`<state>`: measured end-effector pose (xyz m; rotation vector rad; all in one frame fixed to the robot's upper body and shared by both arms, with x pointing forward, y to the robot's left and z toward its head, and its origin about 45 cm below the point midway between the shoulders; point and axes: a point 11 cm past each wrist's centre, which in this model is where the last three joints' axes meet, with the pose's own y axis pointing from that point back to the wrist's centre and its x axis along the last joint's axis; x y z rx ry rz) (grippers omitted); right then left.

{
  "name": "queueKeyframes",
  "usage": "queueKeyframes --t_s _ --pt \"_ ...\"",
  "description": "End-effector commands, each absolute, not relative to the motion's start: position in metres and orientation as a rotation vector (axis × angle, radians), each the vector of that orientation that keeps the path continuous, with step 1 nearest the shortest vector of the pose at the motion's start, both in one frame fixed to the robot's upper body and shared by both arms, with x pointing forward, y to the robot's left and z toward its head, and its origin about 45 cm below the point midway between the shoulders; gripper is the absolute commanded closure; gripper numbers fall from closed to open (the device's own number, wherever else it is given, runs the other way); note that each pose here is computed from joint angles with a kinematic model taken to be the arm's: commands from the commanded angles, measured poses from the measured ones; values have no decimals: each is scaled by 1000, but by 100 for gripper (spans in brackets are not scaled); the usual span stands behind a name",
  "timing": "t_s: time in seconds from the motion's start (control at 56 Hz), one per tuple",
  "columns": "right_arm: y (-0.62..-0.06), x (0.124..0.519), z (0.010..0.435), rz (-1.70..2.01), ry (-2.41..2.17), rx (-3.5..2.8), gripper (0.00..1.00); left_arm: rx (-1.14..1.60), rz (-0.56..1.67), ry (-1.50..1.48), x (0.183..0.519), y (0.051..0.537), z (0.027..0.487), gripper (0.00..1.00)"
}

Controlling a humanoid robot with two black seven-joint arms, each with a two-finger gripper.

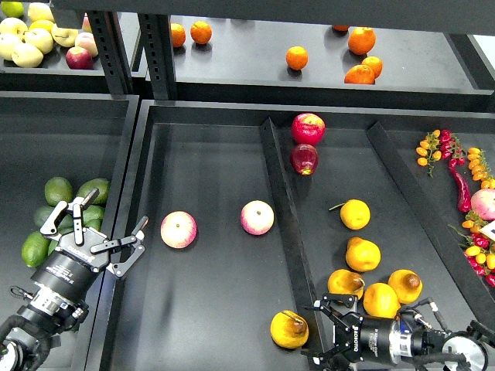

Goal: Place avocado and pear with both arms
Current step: 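Move the right gripper down around the yellow pear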

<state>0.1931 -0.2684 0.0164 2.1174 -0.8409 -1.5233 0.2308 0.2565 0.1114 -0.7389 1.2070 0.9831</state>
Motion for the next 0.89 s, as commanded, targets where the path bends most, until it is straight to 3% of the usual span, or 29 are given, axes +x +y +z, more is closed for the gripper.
queueKeyframes --t_s 0.0,0.875 --pt "-267 191 13 -1531 -843 2107 23 -739 983 1207 231 256 112 0" --pt "-260 192 7 -1560 -857 2105 59 -738 985 1209 230 257 111 0"
